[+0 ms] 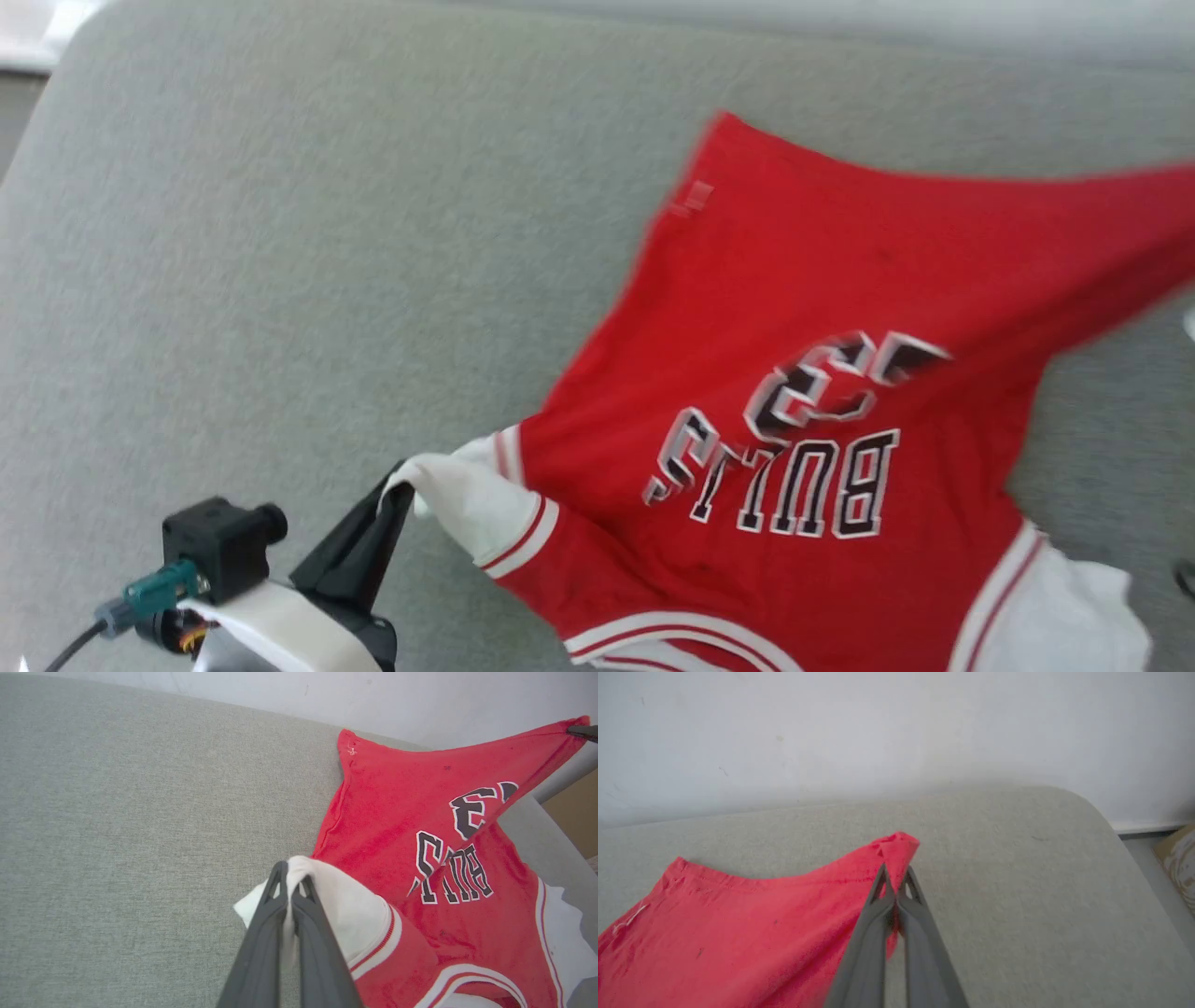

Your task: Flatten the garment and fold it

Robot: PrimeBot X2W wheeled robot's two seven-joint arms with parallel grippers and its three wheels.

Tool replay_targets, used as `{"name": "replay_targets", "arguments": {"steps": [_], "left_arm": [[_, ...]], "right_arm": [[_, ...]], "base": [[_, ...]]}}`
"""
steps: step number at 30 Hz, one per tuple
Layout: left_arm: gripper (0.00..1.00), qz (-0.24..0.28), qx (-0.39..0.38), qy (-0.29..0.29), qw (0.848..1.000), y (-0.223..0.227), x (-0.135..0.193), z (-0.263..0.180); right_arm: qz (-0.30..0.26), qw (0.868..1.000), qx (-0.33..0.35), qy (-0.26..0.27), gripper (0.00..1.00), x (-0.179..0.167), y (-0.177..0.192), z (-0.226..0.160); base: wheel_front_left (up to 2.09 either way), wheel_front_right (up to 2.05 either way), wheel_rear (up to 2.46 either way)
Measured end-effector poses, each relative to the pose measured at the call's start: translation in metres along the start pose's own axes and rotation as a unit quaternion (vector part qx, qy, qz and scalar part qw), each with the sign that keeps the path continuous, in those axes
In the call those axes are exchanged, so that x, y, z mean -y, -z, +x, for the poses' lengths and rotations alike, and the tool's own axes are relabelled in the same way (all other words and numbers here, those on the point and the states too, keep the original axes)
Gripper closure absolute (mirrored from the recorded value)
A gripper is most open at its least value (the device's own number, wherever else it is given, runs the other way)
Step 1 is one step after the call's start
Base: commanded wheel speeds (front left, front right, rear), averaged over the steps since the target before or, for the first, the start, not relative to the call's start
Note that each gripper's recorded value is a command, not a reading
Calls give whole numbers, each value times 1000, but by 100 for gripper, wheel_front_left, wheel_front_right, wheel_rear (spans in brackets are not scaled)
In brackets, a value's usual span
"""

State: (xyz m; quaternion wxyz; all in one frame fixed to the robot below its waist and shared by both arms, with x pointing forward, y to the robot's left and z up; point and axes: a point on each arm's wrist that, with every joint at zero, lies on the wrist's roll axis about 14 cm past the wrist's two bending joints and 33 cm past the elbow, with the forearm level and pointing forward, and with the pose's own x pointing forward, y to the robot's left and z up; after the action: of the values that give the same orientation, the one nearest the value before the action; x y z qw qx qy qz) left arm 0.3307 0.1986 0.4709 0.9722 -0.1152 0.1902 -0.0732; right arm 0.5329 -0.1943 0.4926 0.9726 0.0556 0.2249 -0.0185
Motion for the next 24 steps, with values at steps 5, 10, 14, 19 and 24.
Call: {"name": "replay_targets", "arguments": {"steps": [5, 10, 14, 19, 24], "left_arm": [[100, 2, 9, 23, 1000, -5, 17, -5], [100, 8, 0, 49, 999, -3, 33, -7], [100, 15, -5, 67, 998, -3, 42, -4], [100, 17, -17, 84, 996, 1, 52, -3], [100, 17, -27, 97, 995, 6, 59, -3]], "right_arm": [[43, 997, 16, 60, 100, 69, 9, -72], [89, 990, -19, 109, 100, 123, 53, -134], [119, 984, -62, 120, 100, 139, 98, -162], [139, 977, -122, 104, 100, 126, 164, -164], [151, 972, -160, 87, 100, 105, 214, -153]], "base": [[0, 0, 0], [0, 0, 0], [0, 0, 0], [0, 0, 0], [0, 0, 0]]}}
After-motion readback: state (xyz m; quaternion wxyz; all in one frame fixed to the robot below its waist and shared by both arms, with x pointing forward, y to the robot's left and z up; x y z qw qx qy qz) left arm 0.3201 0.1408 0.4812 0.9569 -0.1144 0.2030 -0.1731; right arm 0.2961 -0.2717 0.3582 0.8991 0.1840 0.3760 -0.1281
